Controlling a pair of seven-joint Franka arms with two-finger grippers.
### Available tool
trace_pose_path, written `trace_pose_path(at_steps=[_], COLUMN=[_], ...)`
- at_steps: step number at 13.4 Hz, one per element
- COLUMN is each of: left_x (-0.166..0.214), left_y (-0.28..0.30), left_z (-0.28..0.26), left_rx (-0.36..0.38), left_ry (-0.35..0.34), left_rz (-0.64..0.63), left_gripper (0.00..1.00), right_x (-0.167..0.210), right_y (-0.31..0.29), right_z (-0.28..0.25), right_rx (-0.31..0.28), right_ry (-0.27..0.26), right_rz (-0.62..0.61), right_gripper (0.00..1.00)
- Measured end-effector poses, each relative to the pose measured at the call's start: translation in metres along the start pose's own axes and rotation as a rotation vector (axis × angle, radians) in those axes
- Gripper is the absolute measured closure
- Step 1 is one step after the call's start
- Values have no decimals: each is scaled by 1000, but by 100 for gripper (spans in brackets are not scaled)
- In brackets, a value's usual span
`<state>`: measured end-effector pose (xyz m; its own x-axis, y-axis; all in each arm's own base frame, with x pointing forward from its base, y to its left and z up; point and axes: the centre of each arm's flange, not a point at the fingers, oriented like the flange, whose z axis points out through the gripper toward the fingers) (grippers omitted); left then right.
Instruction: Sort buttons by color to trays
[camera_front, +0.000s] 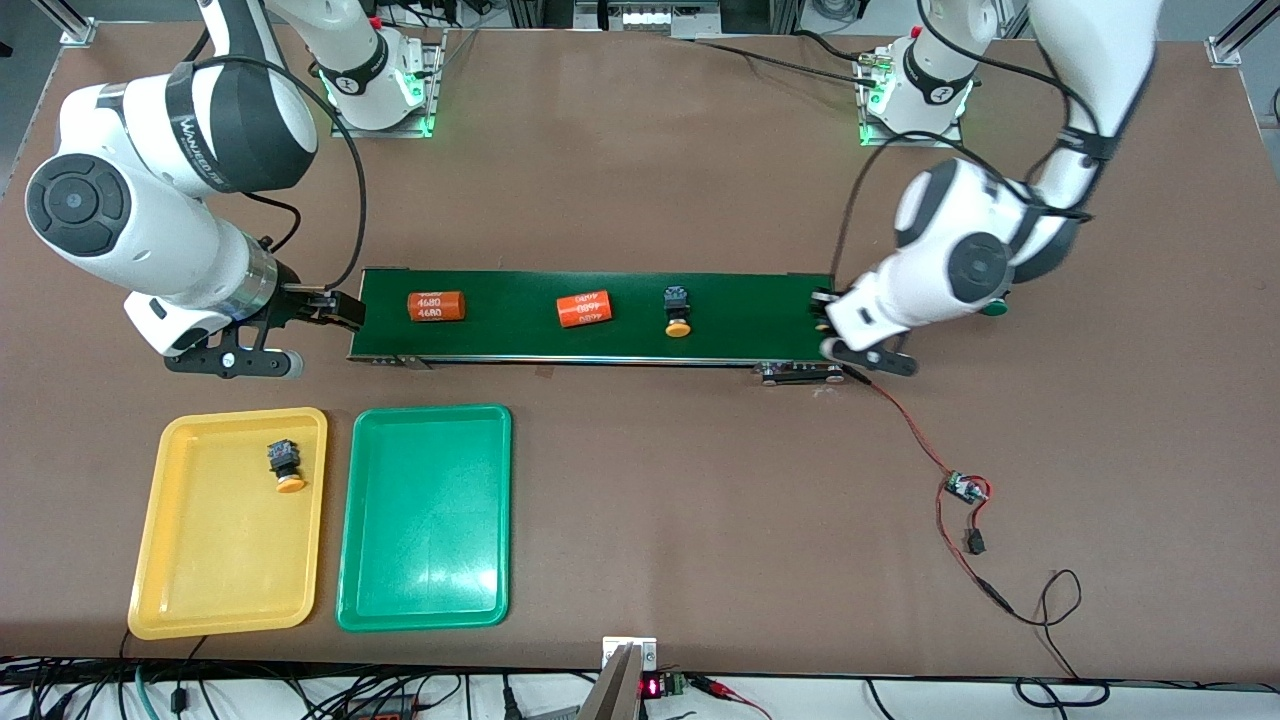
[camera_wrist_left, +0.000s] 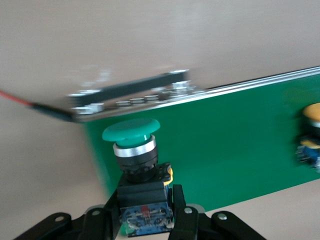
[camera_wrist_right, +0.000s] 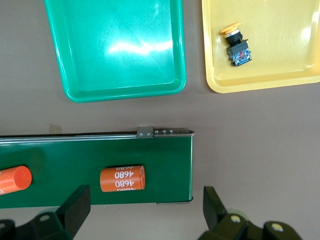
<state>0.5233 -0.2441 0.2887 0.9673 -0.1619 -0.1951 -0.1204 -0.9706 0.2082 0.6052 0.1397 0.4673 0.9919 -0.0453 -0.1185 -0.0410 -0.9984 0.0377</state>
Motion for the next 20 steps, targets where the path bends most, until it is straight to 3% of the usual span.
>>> trace_pose_path(at_steps=[3, 8, 13, 14, 17, 20], left_x=[-6, -2, -2, -2, -8, -7], left_y=[46, 42, 41, 38, 2, -95], left_z=[22, 46, 35, 24, -20, -36], left_rx=[-28, -50, -38, -25, 56, 248], left_ry=[21, 4, -10, -22, -85, -146], left_rz=[-60, -96, -98, -102, -152, -235], left_gripper=[59, 56, 7, 0, 0, 0], right_x=[0, 1, 2, 2, 2, 2], right_y=[0, 5, 6, 6, 6, 6], right_z=[0, 0, 0, 0, 0, 0], right_rx=[0, 1, 1, 1, 1, 2], right_ry=[0, 0, 0, 0, -1, 3], right_rz=[-1, -7, -7, -7, -7, -8], right_gripper=[0, 0, 0, 0, 0, 0])
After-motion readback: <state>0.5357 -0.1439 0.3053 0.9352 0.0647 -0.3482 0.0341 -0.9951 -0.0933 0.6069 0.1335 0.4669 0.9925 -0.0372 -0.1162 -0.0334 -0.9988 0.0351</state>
